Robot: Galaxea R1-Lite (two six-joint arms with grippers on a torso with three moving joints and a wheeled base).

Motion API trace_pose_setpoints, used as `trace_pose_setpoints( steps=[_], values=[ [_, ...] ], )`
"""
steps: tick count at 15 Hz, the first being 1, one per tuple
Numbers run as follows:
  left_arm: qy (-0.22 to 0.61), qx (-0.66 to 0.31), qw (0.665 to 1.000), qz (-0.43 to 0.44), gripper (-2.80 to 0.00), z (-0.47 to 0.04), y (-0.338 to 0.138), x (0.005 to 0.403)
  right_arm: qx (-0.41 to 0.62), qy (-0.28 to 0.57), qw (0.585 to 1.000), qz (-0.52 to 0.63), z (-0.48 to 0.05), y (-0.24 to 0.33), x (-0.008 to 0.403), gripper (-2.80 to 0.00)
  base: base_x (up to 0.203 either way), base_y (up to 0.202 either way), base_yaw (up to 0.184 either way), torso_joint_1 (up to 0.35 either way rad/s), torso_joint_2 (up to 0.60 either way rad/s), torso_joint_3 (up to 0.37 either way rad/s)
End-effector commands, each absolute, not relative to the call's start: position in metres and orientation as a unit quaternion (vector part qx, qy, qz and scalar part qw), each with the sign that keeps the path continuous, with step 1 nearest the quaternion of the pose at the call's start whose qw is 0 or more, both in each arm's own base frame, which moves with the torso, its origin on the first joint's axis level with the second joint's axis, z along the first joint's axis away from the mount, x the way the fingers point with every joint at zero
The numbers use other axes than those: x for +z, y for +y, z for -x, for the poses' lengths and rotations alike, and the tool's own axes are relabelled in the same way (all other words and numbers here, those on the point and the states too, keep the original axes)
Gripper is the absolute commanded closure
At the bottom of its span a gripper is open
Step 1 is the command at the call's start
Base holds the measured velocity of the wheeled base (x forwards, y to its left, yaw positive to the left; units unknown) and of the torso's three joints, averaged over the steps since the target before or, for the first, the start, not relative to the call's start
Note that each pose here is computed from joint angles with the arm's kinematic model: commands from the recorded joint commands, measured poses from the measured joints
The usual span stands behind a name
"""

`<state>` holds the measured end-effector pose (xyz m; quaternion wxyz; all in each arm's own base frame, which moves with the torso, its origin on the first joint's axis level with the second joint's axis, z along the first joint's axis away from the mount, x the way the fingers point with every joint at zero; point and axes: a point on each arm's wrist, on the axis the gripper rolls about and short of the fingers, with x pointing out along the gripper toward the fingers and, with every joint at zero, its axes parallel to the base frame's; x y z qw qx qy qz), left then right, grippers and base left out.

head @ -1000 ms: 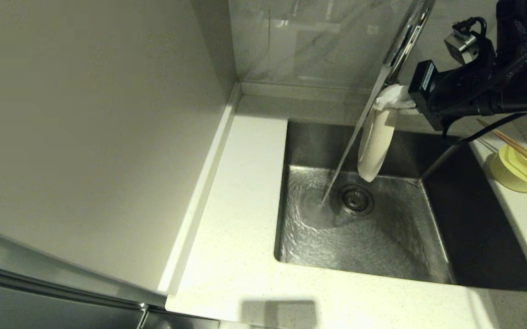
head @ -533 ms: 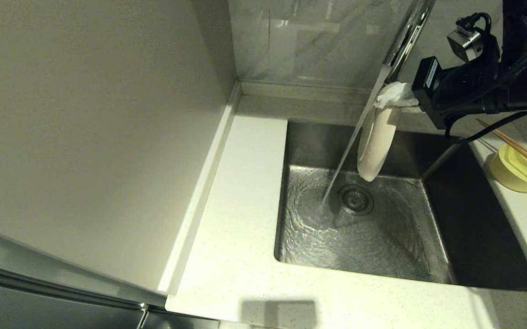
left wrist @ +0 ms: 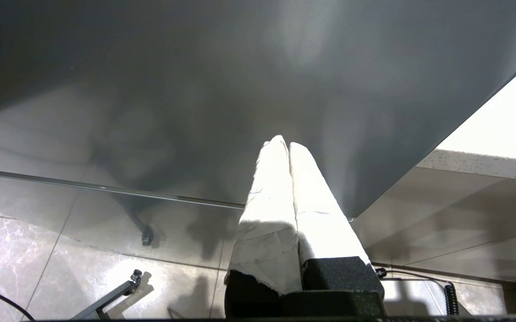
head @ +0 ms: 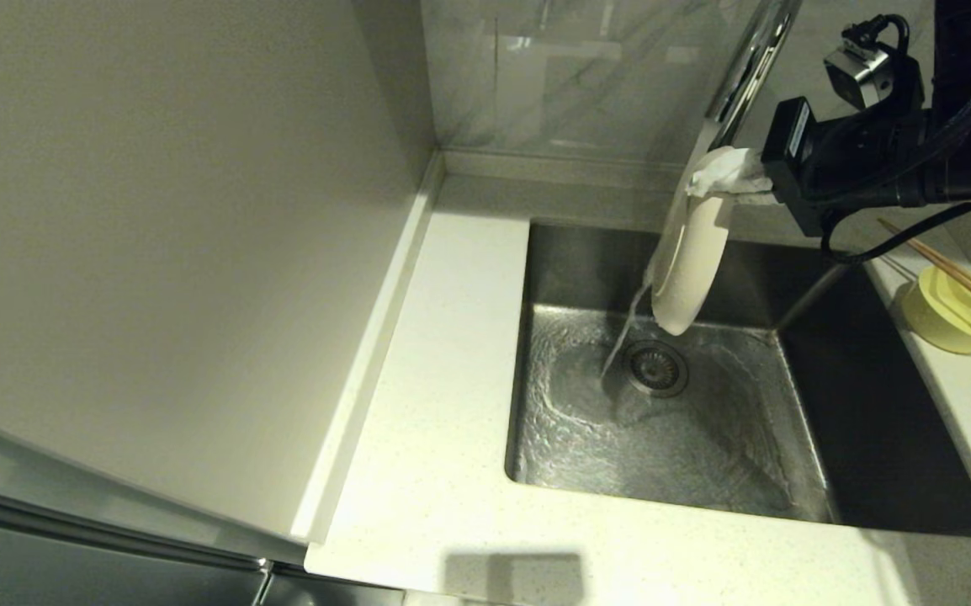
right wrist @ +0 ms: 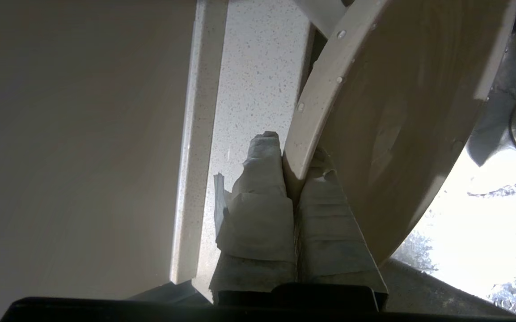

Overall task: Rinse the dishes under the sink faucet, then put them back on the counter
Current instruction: Place the plate on the table

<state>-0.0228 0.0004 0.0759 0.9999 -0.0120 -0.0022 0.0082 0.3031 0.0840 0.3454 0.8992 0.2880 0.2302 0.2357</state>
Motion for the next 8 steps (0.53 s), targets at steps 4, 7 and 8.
trace_pose_setpoints(
  steps=[4,7,8],
  values=[
    [-0.003,0.008,1.0,0.012,0.0,0.023,0.0,0.076,0.225,0.251,0.897,-0.287,-0.3,0.083,0.338,0.0,0.0,0.0,0.0,0.0,0.0,0.0],
    [-0.003,0.008,1.0,0.012,0.0,0.023,0.0,0.076,0.193,0.272,0.897,-0.29,-0.301,0.069,0.328,0.0,0.0,0.0,0.0,0.0,0.0,0.0],
    [-0.003,0.008,1.0,0.012,0.0,0.023,0.0,0.076,0.176,0.283,0.898,-0.288,-0.3,0.06,0.325,0.0,0.0,0.0,0.0,0.0,0.0,0.0]
  ],
)
